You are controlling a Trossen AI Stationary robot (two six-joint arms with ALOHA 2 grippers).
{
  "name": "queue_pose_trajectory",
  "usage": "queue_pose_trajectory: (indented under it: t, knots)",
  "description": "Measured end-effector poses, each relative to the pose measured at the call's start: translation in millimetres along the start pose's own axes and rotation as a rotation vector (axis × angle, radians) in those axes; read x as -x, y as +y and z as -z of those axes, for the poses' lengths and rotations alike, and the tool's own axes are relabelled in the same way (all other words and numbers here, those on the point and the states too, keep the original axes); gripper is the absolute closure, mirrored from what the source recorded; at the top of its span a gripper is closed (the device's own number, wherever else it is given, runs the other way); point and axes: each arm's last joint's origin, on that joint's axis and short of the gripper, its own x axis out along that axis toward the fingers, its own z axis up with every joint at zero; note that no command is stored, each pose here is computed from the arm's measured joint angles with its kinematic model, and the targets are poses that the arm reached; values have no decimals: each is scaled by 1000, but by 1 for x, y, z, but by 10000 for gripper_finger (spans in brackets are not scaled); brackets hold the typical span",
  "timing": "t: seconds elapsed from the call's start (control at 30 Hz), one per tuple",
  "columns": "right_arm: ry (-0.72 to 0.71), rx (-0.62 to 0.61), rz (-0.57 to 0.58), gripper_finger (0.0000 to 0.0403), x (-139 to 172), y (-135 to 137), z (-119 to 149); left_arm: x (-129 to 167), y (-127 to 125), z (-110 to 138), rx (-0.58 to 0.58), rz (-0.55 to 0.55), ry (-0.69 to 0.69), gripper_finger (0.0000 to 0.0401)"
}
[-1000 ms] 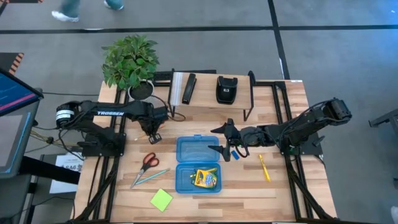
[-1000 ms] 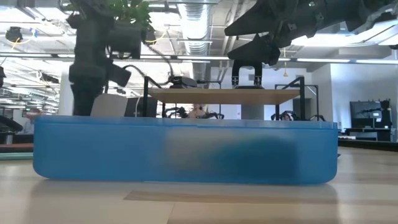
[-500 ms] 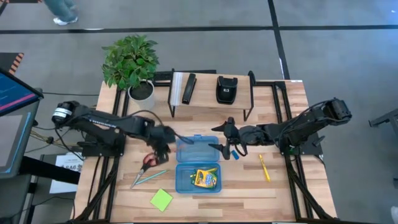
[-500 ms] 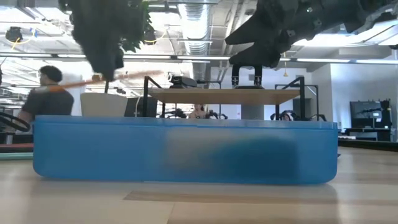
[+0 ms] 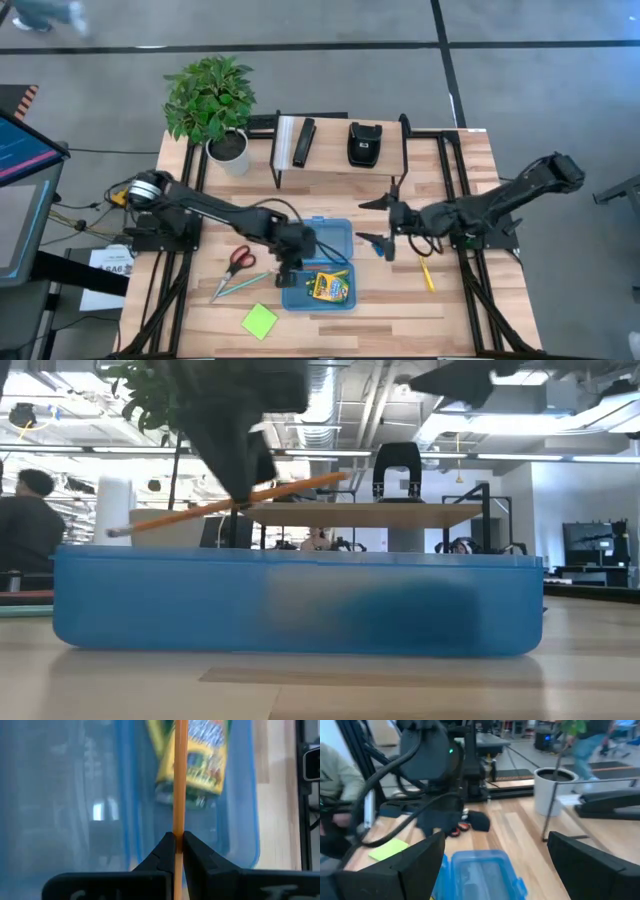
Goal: Pack school essentials
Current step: Put the orange pencil into the blue supply box
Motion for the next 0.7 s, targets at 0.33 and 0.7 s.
queue_pose_trajectory:
  t: [0.33, 0.7]
  knots:
    - [-11, 46, 91, 30, 23, 15, -1, -25, -1, -43, -105, 3, 52, 401]
    - [-10, 52, 94, 30, 23, 14, -1, -33, 12, -49, -11, -29, 74, 381]
